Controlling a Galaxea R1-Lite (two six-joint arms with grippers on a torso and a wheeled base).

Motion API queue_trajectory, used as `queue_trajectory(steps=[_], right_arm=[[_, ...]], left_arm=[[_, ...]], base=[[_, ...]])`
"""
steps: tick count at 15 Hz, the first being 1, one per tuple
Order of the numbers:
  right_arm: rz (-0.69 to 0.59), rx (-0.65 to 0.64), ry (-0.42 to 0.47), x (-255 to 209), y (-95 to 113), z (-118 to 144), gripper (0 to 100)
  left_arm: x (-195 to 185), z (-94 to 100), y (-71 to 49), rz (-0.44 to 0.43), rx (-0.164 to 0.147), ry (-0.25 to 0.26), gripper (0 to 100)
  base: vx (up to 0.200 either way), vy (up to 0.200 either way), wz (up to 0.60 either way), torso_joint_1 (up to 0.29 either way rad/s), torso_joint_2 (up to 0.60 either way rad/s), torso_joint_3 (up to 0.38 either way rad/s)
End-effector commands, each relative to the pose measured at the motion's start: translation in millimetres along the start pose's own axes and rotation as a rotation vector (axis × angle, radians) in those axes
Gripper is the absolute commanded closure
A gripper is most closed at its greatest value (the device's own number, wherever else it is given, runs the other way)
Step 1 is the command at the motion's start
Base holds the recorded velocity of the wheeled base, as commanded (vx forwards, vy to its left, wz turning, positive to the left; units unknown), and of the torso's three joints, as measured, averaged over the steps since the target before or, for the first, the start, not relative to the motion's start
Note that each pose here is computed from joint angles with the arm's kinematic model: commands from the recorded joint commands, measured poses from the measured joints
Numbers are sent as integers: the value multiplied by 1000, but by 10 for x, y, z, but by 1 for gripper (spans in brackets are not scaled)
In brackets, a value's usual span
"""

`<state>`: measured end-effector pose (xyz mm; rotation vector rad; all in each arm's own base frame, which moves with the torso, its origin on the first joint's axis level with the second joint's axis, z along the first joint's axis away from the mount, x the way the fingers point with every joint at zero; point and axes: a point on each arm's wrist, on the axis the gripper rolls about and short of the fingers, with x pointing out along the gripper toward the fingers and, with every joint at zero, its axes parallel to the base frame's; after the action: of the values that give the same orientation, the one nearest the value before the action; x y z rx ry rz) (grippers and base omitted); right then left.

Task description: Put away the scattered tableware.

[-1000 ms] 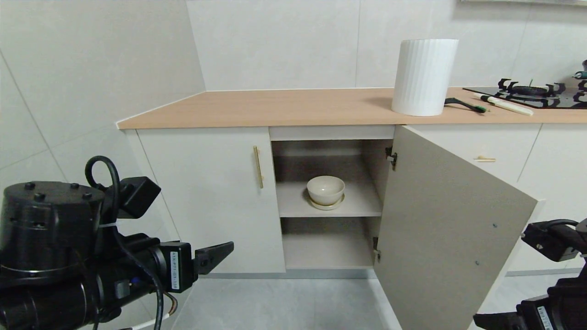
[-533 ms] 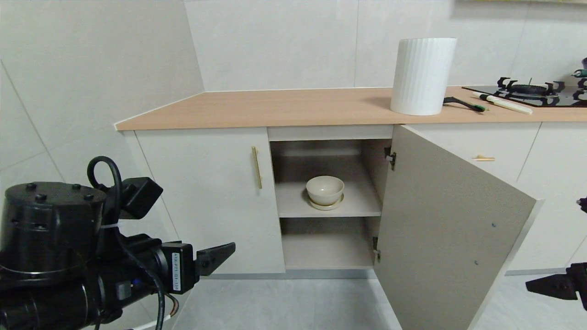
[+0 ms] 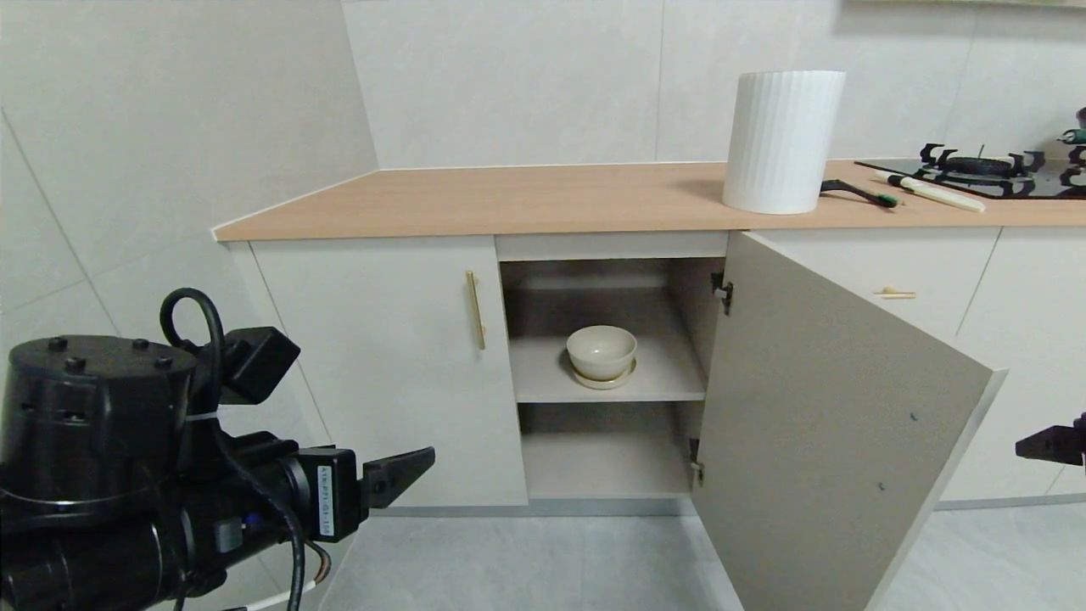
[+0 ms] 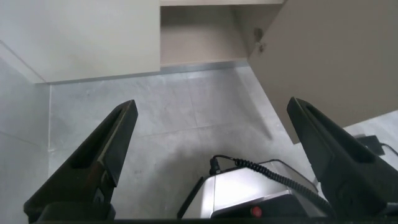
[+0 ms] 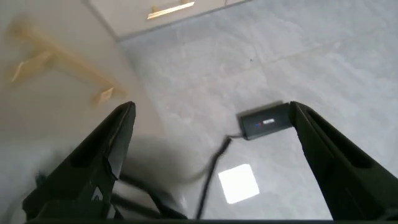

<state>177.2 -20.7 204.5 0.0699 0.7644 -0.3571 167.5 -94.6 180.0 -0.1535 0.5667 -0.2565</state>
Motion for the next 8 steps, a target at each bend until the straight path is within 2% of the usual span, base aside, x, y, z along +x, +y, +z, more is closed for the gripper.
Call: queue_trajectory(steps=[1,5,6,8], right_arm=[[-15,34,65,321,47,15,0],[-3,47,80,543,139,-1,0],[22,69,76,643,252,-34,0],[52,52,66,677,352,-83,0]], left_arm=[[-3,3,0,0,-1,-2,0],[-8,12,20,8,-7,-8,0],[-8,12,20,8,-8,-8,0],[-15,15,21,7,-9,-10,0]], base=[[0,0,0,0,0,0],[0,0,0,0,0,0],[0,0,0,0,0,0],[0,0,0,0,0,0]])
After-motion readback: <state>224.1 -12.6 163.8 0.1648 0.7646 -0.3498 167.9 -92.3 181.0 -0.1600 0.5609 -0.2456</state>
